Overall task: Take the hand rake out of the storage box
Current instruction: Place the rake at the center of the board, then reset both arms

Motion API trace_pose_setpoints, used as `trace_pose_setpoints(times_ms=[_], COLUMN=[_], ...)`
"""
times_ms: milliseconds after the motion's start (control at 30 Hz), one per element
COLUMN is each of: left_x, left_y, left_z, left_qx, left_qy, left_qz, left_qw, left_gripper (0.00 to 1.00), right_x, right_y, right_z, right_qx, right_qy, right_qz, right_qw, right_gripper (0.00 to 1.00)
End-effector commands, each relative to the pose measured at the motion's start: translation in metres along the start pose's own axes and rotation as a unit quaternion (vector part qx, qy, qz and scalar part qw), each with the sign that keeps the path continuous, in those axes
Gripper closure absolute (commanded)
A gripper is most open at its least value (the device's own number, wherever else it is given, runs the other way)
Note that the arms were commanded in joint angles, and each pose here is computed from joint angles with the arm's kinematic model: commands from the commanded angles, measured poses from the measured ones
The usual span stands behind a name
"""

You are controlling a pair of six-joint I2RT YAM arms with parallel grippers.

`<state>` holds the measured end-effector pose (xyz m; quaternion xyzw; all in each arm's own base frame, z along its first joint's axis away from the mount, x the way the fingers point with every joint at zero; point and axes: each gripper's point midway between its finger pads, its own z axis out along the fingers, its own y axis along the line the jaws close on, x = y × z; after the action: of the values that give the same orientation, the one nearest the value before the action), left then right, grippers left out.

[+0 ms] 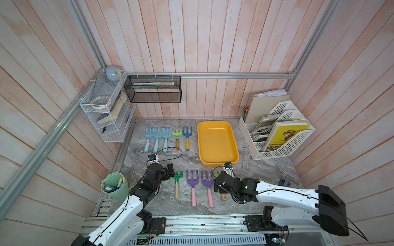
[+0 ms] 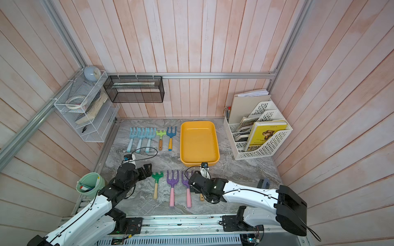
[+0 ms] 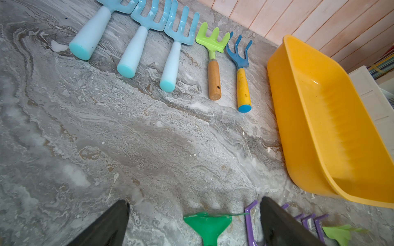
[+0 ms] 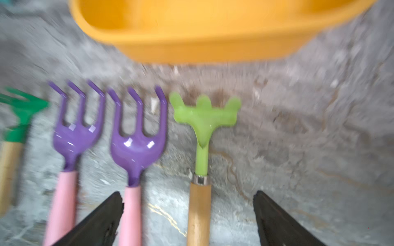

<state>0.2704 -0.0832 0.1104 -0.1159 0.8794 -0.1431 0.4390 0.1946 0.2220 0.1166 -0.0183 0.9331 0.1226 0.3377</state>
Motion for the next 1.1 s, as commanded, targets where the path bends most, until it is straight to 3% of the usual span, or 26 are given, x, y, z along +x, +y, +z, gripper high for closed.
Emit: trace_pose_setpoints(times_ms=[0,100,200,300,367,433,500,667,700,733,800,867,933,967,1000,1067], left_x=[-0.005,-0.023,-0.057,-0.082,-0.094,-0.107,-0.121,-0.147,-0.152,-0.152,-0.154,-0.148,-0.122,-0.128,-0.12,-0.113], left_y=[-0.008,-0.015,-0.019,-0.012,-0.007,0.012,0.024,0.05,0.062,0.063,0.072,0.086,0.101,0.094,0.081,0.076], left_z=[0.003,0.002,-0.003,-0.007,-0.004,0.011,0.022,0.015,0.018,0.02,0.012,0.012,0.027,0.013,0.009,0.013], left_qx=[0.023,0.035,0.035,0.017,-0.008,-0.05,-0.041,-0.048,-0.048,-0.02,-0.006,0.016,0.009,0.027,0.074,0.081], left_qy=[-0.016,-0.049,-0.131,-0.227,-0.259,-0.24,-0.235,-0.324,-0.319,-0.305,-0.327,-0.307,-0.281,-0.331,-0.336,-0.322], left_qz=[0.009,-0.001,-0.002,0.018,0.054,0.047,0.051,0.126,0.106,0.107,0.114,0.086,0.078,0.083,0.107,0.122], left_qw=[1.0,0.998,0.991,0.973,0.964,0.968,0.97,0.936,0.941,0.946,0.938,0.948,0.956,0.94,0.933,0.935], left_gripper=[0.0,0.0,0.0,0.0,0.0,0.0,0.0,0.0,0.0,0.0,0.0,0.0,0.0,0.0,0.0,0.0], right_x=[-0.079,-0.141,-0.18,-0.207,-0.211,-0.207,-0.199,-0.186,-0.185,-0.183,-0.177,-0.172,-0.17,-0.17,-0.169,-0.166], right_y=[-0.017,-0.04,-0.062,-0.107,-0.14,-0.183,-0.21,-0.235,-0.24,-0.245,-0.258,-0.269,-0.277,-0.277,-0.274,-0.274], right_z=[-0.026,-0.023,-0.021,-0.032,-0.027,-0.01,0.006,0.016,0.02,0.025,0.033,0.039,0.044,0.044,0.044,0.04], right_qx=[0.04,0.038,0.022,0.092,0.137,0.181,0.186,0.201,0.209,0.214,0.205,0.192,0.193,0.191,0.185,0.181], right_qy=[-0.136,-0.218,-0.294,-0.381,-0.399,-0.369,-0.347,-0.365,-0.361,-0.357,-0.357,-0.362,-0.364,-0.365,-0.363,-0.373], right_qz=[-0.018,-0.007,-0.03,-0.045,-0.061,-0.049,-0.031,-0.049,-0.051,-0.044,-0.017,0.005,0.015,0.013,0.011,0.01], right_qw=[0.99,0.975,0.955,0.919,0.904,0.91,0.919,0.908,0.907,0.908,0.911,0.912,0.911,0.911,0.913,0.91], right_gripper=[0.02,0.02,0.02,0.02,0.02,0.02,0.02,0.02,0.02,0.02,0.02,0.02,0.02,0.02,0.02,0.02])
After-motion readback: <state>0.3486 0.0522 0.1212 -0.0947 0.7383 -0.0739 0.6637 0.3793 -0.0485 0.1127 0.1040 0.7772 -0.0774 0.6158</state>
